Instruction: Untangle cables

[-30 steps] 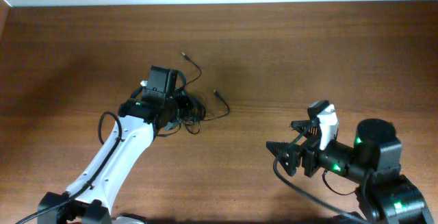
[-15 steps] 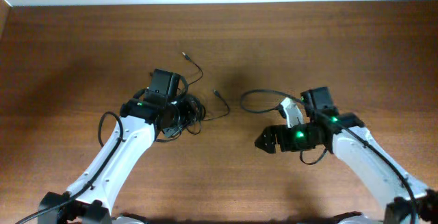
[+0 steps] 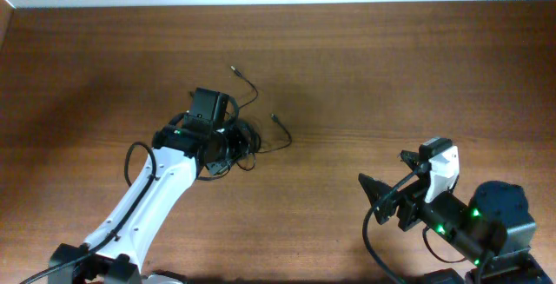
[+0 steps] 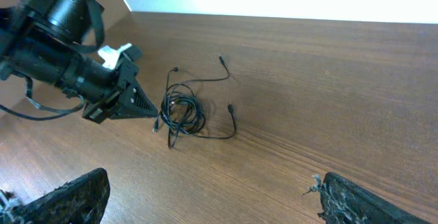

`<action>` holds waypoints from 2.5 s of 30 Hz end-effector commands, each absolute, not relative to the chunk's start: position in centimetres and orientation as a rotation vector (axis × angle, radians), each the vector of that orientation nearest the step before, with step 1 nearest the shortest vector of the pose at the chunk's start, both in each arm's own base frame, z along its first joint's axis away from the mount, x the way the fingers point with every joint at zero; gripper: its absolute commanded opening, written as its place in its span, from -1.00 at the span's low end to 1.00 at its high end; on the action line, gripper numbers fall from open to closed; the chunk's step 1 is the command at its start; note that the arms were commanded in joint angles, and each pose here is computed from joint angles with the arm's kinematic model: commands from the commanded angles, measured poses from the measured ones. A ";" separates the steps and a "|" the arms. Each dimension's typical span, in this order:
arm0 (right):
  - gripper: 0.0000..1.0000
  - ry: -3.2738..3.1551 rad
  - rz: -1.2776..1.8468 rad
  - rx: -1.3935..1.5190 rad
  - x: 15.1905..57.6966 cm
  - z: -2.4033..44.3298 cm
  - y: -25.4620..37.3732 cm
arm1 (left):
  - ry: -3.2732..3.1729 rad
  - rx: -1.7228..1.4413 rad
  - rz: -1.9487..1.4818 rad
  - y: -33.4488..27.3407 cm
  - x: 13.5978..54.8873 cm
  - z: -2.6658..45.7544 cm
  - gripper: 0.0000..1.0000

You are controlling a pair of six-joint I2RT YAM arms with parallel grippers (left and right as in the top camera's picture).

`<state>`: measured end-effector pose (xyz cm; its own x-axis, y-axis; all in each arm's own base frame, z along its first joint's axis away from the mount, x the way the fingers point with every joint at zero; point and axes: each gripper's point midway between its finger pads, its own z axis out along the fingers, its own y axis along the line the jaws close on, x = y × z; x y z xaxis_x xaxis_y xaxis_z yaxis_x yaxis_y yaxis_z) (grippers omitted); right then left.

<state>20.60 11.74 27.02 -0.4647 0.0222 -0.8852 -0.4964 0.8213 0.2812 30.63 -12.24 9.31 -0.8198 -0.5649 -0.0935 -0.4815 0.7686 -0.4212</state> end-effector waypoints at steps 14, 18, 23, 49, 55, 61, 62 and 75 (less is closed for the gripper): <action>0.97 1.966 0.619 -0.356 20.6 27.2 11.6 | 2.757 -0.756 -0.604 -13.6 30.3 9.9 -1.00; 0.97 1.966 0.619 -0.356 20.6 27.2 11.6 | 2.774 -0.703 -0.613 -14.7 29.9 10.0 -1.00; 0.97 1.966 0.619 -0.356 20.6 27.2 11.6 | 2.780 -0.633 -0.636 -16.3 29.5 10.2 -1.00; 0.89 2.330 1.092 -0.207 23.6 20.8 16.9 | 2.644 -0.035 -0.390 -11.6 32.2 13.6 0.99; 0.31 2.533 1.259 -0.171 23.4 16.4 18.5 | 2.769 -0.525 -0.235 -8.6 29.1 11.1 0.81; 0.04 2.638 1.257 -0.155 23.0 14.0 18.4 | 2.737 -1.131 -0.229 -8.7 28.7 7.2 0.90; 0.01 2.660 1.257 -0.143 22.6 13.8 18.3 | 2.730 -1.171 -0.220 -8.8 29.0 6.5 0.98; -0.25 2.756 1.246 -0.178 20.4 12.8 17.7 | 2.621 -1.161 -0.177 -8.9 34.8 0.8 -0.81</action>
